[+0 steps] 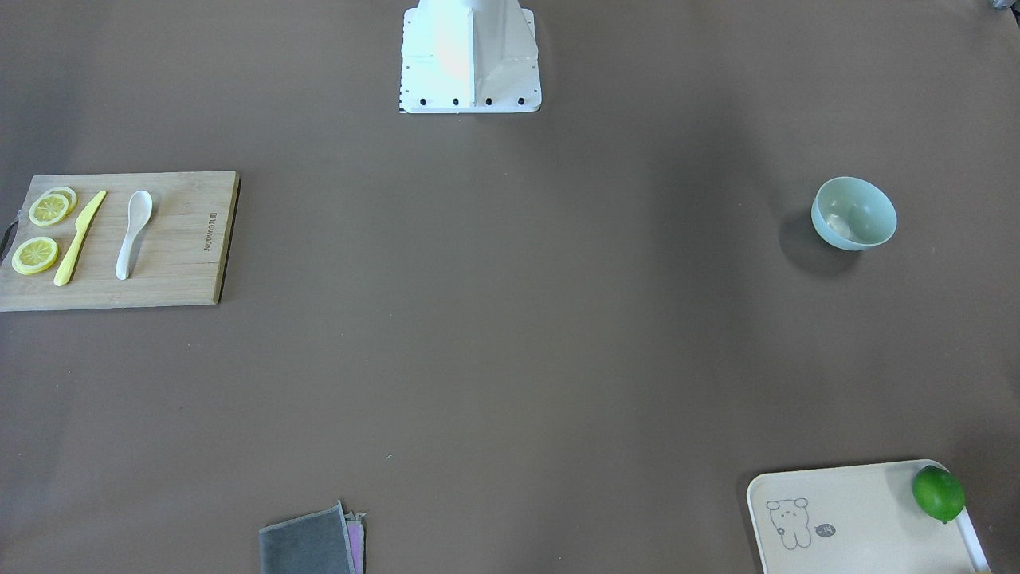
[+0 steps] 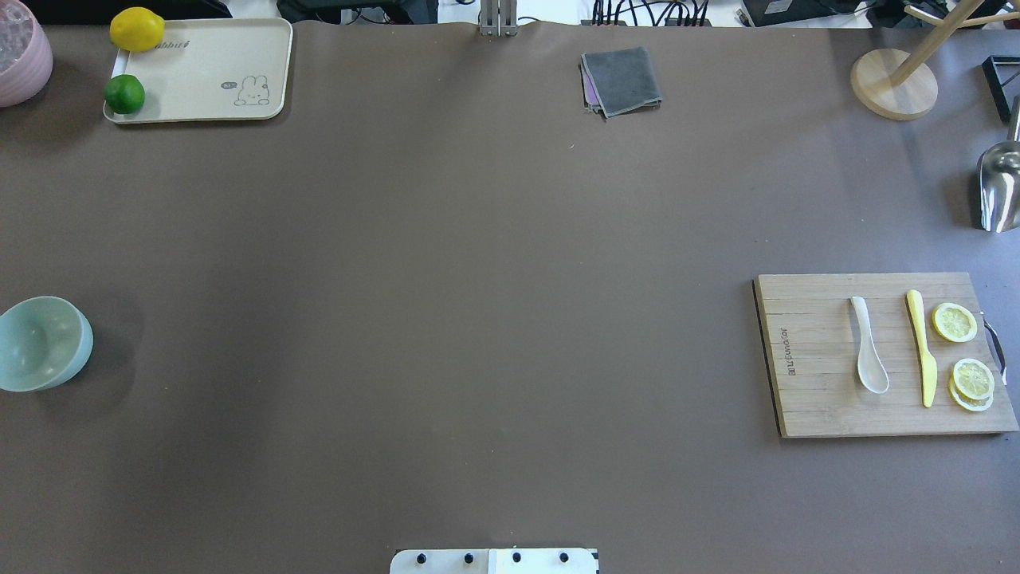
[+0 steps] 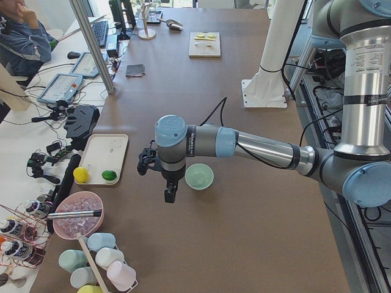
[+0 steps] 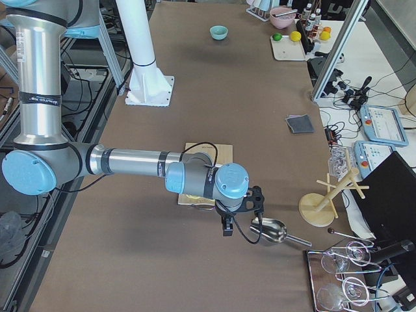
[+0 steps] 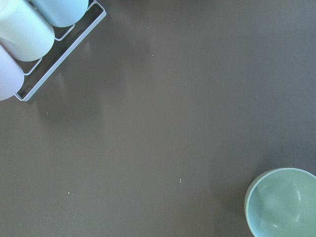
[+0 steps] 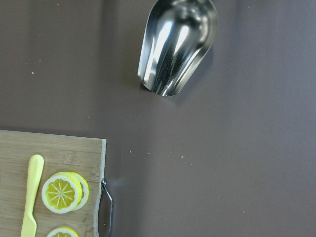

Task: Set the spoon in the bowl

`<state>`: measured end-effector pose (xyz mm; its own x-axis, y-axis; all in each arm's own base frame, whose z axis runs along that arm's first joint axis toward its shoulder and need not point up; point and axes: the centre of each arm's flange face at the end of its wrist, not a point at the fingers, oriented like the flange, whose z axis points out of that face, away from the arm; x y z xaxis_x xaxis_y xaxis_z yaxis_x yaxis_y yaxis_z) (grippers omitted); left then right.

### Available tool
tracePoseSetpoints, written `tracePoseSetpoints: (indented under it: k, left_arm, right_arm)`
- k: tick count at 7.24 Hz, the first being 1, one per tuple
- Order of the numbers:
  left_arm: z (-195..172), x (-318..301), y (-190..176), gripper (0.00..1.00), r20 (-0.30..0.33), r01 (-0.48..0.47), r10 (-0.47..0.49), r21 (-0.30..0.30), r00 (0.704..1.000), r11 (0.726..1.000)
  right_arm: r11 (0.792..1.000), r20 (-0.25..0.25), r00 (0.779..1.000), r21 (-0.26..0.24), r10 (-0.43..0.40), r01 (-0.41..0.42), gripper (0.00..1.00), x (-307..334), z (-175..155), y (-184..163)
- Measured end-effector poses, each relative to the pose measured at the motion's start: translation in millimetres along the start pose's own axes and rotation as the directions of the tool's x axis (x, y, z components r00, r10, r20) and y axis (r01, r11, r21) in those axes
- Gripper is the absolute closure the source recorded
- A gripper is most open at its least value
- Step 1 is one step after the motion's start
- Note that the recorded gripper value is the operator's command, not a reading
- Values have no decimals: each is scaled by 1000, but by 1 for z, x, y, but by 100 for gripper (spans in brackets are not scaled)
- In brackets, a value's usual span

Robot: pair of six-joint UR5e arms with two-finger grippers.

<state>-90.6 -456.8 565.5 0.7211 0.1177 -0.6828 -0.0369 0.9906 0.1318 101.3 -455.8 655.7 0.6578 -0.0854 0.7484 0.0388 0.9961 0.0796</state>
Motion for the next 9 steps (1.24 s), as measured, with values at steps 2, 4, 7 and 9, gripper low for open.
tracePoseSetpoints:
  k: [2,4,7,9]
  left_arm:
    - [-1,4,0,2,-21,-7,7,8,1000,1000]
    - [2,18,-4,2,-79,-6,8,15,997,1000]
    - [36,55,-7,3,-94,-11,14,33,995,999]
    - [63,73,1,3,-76,6,-4,26,997,1000]
  right_arm:
    - [1000,-1,1000,10,-11,11,0,-6,-5,-2]
    - [999,0,1000,24,-27,27,0,-14,-12,-4]
    - [998,37,998,44,-47,45,0,-28,-18,-4]
    - [998,48,997,42,-57,56,0,-34,-16,-3]
